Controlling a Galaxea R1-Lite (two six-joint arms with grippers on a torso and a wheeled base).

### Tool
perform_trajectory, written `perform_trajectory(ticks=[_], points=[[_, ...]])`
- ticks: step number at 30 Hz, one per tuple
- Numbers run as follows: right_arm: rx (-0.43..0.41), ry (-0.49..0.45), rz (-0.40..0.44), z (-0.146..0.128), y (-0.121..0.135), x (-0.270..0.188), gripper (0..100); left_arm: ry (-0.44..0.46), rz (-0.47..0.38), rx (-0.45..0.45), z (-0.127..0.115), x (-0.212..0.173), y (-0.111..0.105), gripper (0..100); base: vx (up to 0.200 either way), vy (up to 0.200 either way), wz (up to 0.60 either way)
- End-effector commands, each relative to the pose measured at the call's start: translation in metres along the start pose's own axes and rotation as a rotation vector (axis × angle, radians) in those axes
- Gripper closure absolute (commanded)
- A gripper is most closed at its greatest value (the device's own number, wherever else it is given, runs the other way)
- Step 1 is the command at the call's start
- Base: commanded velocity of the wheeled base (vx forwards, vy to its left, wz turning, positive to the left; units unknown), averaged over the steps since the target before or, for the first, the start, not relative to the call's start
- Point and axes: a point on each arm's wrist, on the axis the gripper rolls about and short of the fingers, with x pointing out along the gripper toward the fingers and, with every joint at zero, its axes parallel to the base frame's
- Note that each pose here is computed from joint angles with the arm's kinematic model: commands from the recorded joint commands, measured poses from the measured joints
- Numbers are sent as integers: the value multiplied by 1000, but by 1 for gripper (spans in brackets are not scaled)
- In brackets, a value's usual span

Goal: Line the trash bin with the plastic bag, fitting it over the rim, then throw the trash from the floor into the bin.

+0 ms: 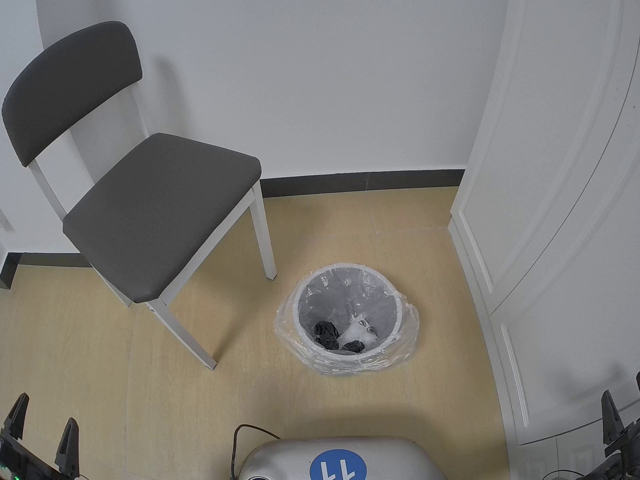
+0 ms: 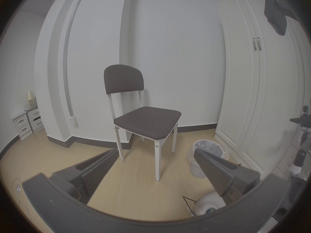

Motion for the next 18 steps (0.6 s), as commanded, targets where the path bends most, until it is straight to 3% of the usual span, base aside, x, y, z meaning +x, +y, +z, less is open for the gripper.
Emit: perform_trajectory(ticks=[1,14,18], points=[[-1,13,24,-6,0,0,0,4,-3,7,-5,0,0,0,0,0,0],[24,14,17,-6,0,0,0,4,-2,-2,-5,0,0,0,0,0,0],[-2,13,19,-6,0,0,0,4,-2,6,-5,0,0,0,0,0,0]])
